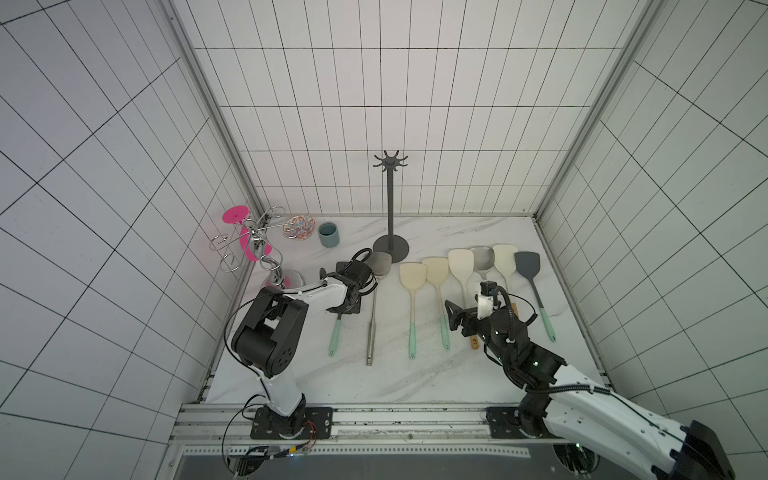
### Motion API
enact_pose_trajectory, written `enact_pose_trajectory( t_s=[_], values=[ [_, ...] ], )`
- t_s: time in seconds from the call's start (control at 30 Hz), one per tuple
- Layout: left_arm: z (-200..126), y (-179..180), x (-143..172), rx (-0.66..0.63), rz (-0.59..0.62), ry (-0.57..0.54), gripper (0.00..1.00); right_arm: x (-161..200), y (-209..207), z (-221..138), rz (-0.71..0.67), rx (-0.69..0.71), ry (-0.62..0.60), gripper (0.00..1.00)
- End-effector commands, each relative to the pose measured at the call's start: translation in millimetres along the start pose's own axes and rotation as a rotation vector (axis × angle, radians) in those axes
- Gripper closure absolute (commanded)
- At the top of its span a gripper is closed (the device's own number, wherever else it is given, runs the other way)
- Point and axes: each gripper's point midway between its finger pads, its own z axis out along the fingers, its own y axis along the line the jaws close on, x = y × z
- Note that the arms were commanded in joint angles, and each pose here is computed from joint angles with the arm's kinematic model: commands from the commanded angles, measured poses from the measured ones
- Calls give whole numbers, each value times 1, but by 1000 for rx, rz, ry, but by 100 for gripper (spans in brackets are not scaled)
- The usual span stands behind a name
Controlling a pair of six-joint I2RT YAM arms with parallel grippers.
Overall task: Take the spatula off the kitchen utensil rack
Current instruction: Place the spatula at the center of the board.
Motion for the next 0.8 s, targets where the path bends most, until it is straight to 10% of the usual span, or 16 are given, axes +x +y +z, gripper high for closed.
enact_pose_trajectory(
  t_s=[0.0, 0.77],
  values=[
    [-3, -2, -13, 7, -15, -33, 79, 18, -9, 3, -13, 20, 19, 1],
    [-168, 6, -60, 269, -183, -553, 43, 16, 2, 0, -39, -52, 4, 1]
  ],
)
